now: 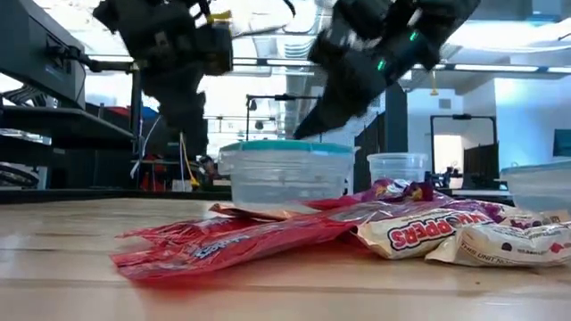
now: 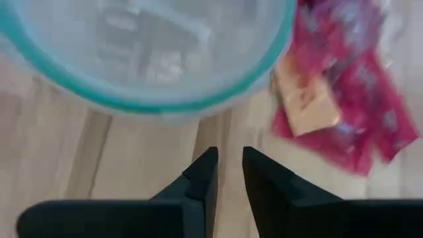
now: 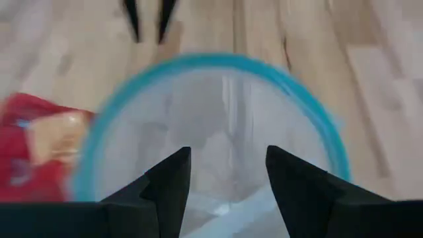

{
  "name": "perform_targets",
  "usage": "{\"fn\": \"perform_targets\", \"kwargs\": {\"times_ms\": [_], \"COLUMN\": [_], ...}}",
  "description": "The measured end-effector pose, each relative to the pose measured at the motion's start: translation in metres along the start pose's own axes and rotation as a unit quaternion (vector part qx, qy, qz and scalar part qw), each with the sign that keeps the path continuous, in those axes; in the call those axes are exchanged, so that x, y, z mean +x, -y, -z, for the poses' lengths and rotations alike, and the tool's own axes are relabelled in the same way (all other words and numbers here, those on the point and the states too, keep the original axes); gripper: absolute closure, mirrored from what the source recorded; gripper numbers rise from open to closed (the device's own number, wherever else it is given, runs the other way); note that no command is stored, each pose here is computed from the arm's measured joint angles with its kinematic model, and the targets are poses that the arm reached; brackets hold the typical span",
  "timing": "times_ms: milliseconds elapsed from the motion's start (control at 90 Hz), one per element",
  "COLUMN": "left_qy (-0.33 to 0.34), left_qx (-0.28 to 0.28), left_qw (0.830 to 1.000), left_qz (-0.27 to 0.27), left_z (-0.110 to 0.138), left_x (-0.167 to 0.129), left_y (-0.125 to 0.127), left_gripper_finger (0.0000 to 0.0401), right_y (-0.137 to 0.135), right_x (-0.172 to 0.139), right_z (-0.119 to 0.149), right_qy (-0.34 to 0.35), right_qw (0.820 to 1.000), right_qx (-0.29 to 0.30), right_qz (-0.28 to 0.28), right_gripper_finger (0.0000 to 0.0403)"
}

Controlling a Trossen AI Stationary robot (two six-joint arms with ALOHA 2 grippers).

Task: Sort candy
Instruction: Open the big circular transparent bin

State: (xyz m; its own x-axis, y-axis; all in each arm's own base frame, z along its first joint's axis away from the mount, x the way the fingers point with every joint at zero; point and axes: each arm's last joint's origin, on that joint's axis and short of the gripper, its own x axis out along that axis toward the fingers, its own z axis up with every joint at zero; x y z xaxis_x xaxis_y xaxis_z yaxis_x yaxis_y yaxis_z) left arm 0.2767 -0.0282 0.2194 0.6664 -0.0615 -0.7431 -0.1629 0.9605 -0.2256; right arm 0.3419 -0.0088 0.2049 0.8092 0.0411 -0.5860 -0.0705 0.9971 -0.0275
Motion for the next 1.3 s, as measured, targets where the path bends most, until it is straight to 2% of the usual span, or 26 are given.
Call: {"fn": "perform_targets", "kwargs": {"times_ms": [156,278,411,544,656,767,956,1167,1300], "left_qy": [0.040,0.082,0.105,0.100,0.083,0.080,0.054,0.019,0.019], "left_qx": [0.012,0.034,0.059,0.075,0.069,0.067,0.061,0.056,0.061], "left_qw": [0.999,0.996,0.992,0.992,0.993,0.993,0.995,0.998,0.997], "left_qz": [-0.031,0.014,0.034,0.025,0.055,0.059,0.052,0.037,0.032], "left_z": [-0.007,-0.018,-0.024,-0.024,-0.023,-0.021,-0.016,-0.013,-0.014], "left_x": [-0.013,-0.017,-0.005,0.016,0.037,0.053,0.060,0.043,0.027], "left_y": [-0.005,-0.005,-0.003,-0.009,-0.016,-0.019,-0.021,-0.027,-0.028], "left_gripper_finger": [0.0345,0.0345,0.0345,0.0345,0.0345,0.0345,0.0345,0.0345,0.0345], "right_y": [-0.012,-0.029,-0.055,-0.073,-0.082,-0.081,-0.069,-0.068,-0.067], "right_x": [-0.015,-0.017,-0.014,-0.013,-0.010,-0.009,-0.009,-0.016,-0.026], "right_z": [-0.003,-0.002,0.017,0.029,0.034,0.040,0.041,0.039,0.035], "right_qy": [-0.014,-0.017,-0.040,-0.024,-0.014,-0.024,-0.023,-0.024,-0.023], "right_qw": [1.000,0.998,0.995,0.995,0.994,0.995,0.996,0.996,0.996], "right_qx": [0.019,0.041,0.069,0.090,0.095,0.092,0.090,0.086,0.085], "right_qz": [-0.018,-0.038,-0.064,-0.046,-0.043,-0.019,0.010,0.010,0.009], "right_gripper_finger": [0.0218,0.0220,0.0227,0.0232,0.0232,0.0233,0.0233,0.0233,0.0233]}}
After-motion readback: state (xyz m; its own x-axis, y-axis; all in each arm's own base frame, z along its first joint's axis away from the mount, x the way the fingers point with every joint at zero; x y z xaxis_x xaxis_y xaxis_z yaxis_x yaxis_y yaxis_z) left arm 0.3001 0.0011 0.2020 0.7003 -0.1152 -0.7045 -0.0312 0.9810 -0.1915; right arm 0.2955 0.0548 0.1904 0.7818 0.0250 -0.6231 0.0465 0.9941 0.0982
